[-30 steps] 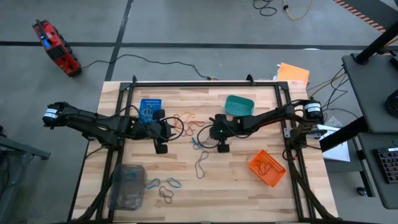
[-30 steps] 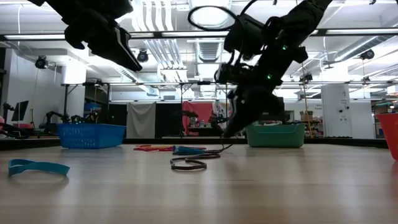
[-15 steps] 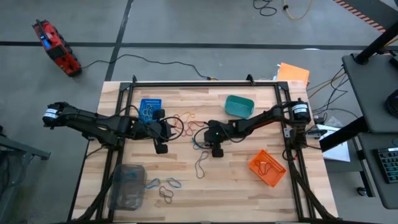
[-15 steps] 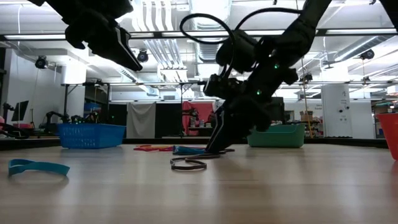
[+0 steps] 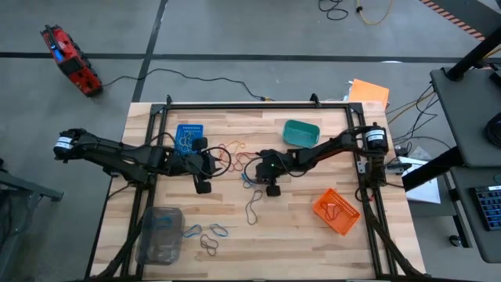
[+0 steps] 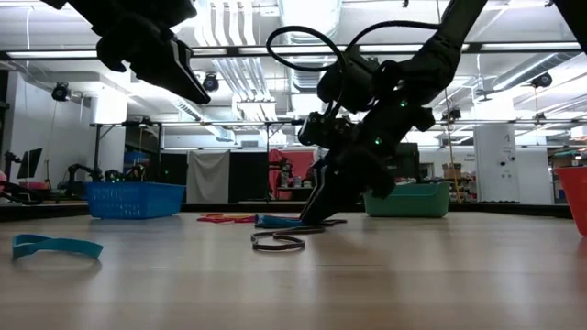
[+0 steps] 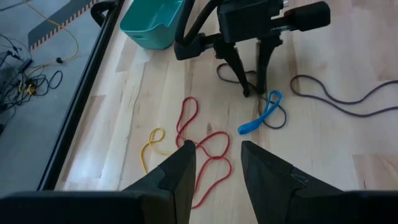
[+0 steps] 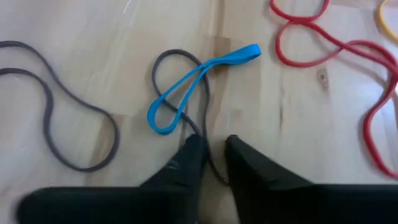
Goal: Sort rubber bands into baskets
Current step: Put the violet rubberband into the green bin
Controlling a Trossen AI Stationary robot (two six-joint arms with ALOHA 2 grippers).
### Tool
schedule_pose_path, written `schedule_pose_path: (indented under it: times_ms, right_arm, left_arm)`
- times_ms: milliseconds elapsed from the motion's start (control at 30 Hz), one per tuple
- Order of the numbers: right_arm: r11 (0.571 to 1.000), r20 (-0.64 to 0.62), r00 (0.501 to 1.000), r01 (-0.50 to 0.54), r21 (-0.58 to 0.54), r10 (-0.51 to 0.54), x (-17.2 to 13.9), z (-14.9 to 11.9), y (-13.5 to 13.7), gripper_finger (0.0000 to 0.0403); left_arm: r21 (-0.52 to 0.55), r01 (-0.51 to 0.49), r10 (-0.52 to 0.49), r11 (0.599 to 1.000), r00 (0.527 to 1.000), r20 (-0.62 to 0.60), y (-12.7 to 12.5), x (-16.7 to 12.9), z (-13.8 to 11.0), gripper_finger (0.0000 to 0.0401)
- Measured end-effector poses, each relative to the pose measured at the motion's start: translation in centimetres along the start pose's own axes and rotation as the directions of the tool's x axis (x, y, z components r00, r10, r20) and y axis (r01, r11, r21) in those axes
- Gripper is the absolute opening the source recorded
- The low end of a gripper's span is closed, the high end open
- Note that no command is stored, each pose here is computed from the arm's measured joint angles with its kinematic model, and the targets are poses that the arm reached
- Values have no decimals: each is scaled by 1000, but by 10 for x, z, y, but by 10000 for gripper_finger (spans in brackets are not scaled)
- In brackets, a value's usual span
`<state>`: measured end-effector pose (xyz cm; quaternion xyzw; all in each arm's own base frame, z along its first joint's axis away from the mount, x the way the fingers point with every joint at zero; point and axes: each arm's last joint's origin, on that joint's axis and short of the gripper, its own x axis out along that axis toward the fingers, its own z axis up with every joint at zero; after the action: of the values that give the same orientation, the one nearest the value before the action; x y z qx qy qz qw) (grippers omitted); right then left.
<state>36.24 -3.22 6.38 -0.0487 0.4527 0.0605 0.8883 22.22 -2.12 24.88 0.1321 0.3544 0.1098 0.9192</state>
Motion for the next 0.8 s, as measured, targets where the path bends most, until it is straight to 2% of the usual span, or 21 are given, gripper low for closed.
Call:
schedule_pose_path:
  times_ms: [67,267,533,667,800]
  right_arm:
    - [1000,-12,1000,-3,-12,3,6,-4,0,23]
    - [1000,26,1000,3,-8,-3,4,1,0,9]
    - [992,145,987,83,-94,-69,-43,32,-1,9]
    - [978,257,957,172,-122,-136,-73,52,-4,9]
    - [964,290,939,231,-135,-184,-94,59,-3,9]
  left_arm:
    - [0,0,0,1000,1000,0,0,0,0,113]
    - [0,0,0,1000,1000,1,0,0,0,113]
    - [0,0,0,1000,1000,0,0,0,0,113]
    - [1,0,0,1000,1000,-2,0,0,0,113]
    - [1,0,0,1000,1000,-3,0,0,0,113]
